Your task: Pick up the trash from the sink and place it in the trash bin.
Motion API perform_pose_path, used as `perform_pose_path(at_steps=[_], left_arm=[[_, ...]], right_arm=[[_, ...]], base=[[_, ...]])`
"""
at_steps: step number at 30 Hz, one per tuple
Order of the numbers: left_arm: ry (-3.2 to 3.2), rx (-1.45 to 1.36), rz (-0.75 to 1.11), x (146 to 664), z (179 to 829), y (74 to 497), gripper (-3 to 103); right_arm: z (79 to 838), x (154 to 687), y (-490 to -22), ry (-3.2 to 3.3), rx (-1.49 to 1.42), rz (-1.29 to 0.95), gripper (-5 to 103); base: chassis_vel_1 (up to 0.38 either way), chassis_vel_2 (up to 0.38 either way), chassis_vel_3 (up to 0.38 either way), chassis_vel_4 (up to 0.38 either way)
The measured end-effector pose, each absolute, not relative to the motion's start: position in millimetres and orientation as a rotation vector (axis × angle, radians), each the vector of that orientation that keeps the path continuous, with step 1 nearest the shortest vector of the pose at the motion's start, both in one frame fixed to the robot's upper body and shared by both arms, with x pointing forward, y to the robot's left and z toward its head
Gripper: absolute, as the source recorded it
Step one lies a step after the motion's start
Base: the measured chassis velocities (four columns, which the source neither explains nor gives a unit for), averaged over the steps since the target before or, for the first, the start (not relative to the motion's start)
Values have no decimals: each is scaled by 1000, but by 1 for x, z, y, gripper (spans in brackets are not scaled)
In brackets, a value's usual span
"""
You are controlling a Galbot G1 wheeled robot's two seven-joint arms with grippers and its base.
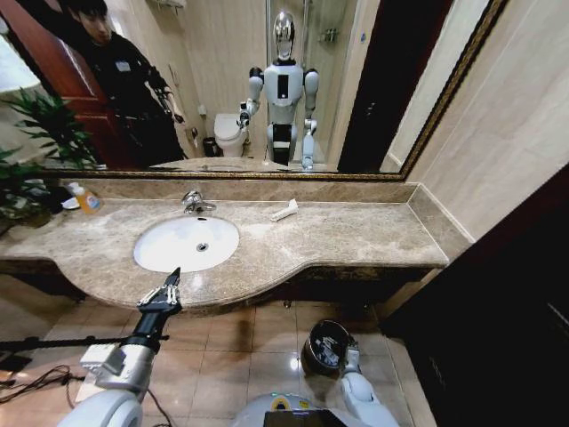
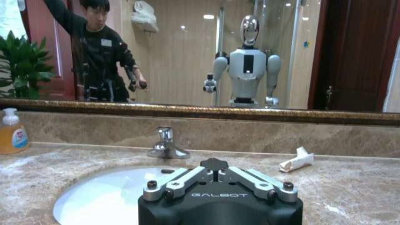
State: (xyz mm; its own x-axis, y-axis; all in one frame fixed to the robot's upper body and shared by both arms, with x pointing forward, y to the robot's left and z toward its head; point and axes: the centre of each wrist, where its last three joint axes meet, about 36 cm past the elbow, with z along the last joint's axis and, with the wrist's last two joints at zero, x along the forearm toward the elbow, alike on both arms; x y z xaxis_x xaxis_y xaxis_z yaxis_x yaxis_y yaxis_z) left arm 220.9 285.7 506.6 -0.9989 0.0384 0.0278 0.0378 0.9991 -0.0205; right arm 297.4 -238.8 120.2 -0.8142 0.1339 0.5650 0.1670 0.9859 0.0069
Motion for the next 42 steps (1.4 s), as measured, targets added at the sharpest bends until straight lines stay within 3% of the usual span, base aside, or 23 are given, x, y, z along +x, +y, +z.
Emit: perform_pose_path(at_steps=[11,28,42], left_arm=[[-3113,-59,31,221,507,286,0],[-3113,-59,31,221,507,286,0],[-3113,-59,31,221,507,286,0]], right_arm=[[194,306,-237,-2677,-196,-119,100],[398,346,-232,-2993,-33,-201,100],[441,419,-206,-3037,219,-171,100]], base=[[0,0,0,0],[0,0,0,0],[0,0,0,0]])
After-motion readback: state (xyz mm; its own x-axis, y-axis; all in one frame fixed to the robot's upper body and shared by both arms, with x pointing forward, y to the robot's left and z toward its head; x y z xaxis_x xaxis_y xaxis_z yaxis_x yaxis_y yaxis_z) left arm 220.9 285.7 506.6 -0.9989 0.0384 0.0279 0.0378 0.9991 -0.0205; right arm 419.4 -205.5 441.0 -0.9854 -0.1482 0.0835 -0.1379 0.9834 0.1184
